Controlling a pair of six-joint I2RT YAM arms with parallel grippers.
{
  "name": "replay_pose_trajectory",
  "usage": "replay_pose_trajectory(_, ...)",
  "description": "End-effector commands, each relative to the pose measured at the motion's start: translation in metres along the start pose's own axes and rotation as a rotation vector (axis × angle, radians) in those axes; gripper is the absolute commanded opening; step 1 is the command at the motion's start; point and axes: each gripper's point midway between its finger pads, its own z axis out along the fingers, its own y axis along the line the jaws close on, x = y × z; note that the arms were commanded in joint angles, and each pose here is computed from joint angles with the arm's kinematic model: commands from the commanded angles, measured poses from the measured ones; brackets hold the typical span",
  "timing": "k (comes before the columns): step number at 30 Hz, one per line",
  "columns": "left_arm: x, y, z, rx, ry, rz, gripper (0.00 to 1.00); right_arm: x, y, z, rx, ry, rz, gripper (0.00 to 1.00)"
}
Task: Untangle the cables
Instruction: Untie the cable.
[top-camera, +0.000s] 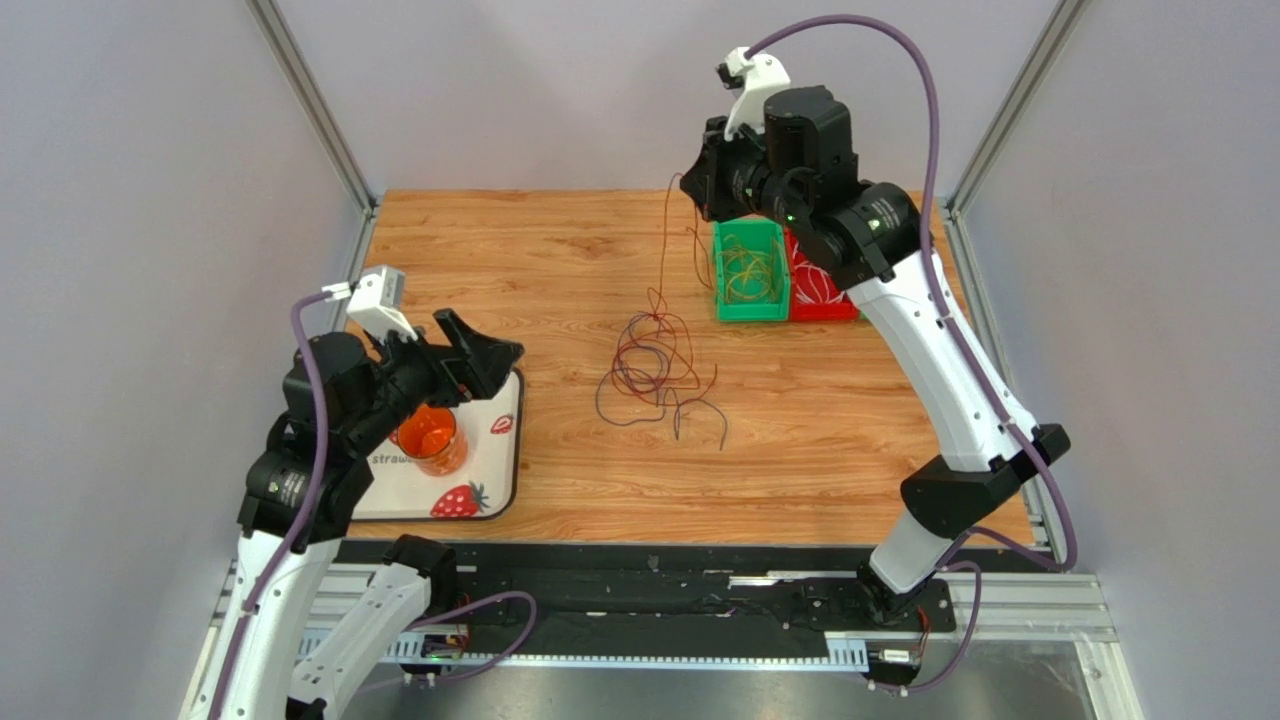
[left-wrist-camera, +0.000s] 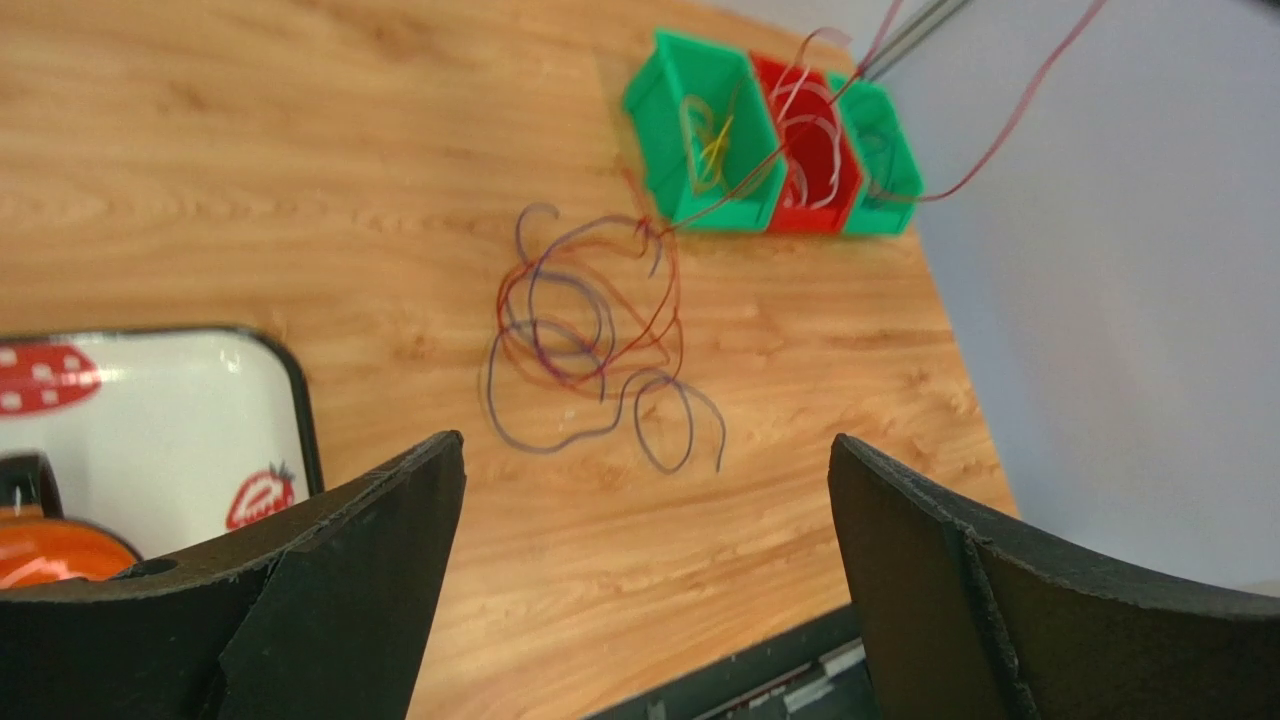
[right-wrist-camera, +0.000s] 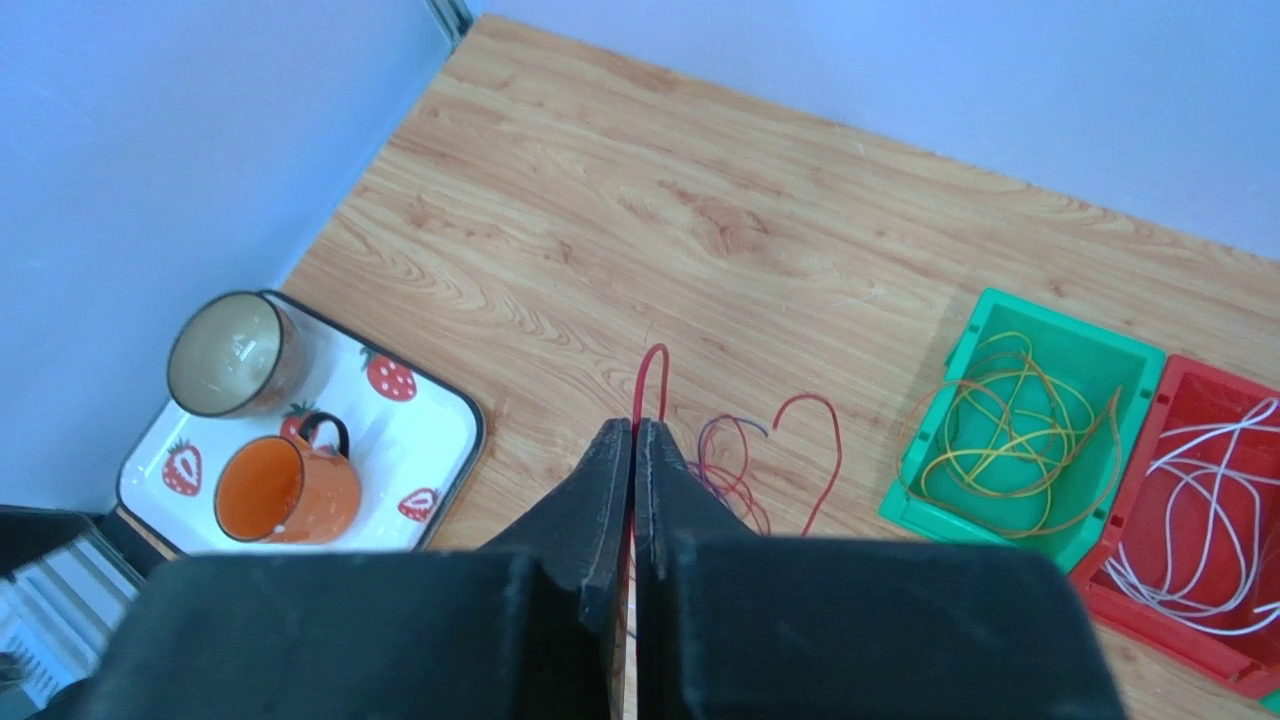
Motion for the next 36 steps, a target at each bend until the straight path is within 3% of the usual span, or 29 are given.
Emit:
replay_pose_trajectory(1,0.027,0.009,0.009,-0.017,0.093,-0.071,0.98,-0.061,0.008,-0.052,-0.014,-0.195,0.024,0.00)
replay_pose_trajectory(7,0.064,0.016,0.046,-0.015,0.241,-0.097,0.91,-0.110,0.035,-0.104,-0.147,-0.388,0.052,0.00)
replay_pose_trajectory(12,0.079,-0.023,0.078,0.091,0.265,-0.035,0.91,-0.132,0.052,-0.138,-0.243,-0.499,0.074,0.00)
replay_pose_trajectory(14,0.084,-0.044,0.087,0.158,0.265,-0.002,0.91,-0.135,0.050,-0.141,-0.233,-0.511,0.084,0.00)
replay_pose_trajectory(21,0.110,-0.058,0.137,0.123,0.298,0.077,0.91,-0.133,0.047,-0.145,-0.216,-0.512,0.074,0.00)
replay_pose_trajectory(36,0.116,-0.117,0.208,0.261,0.262,0.129,0.88,-0.148,0.040,-0.177,-0.177,-0.605,0.040,0.00)
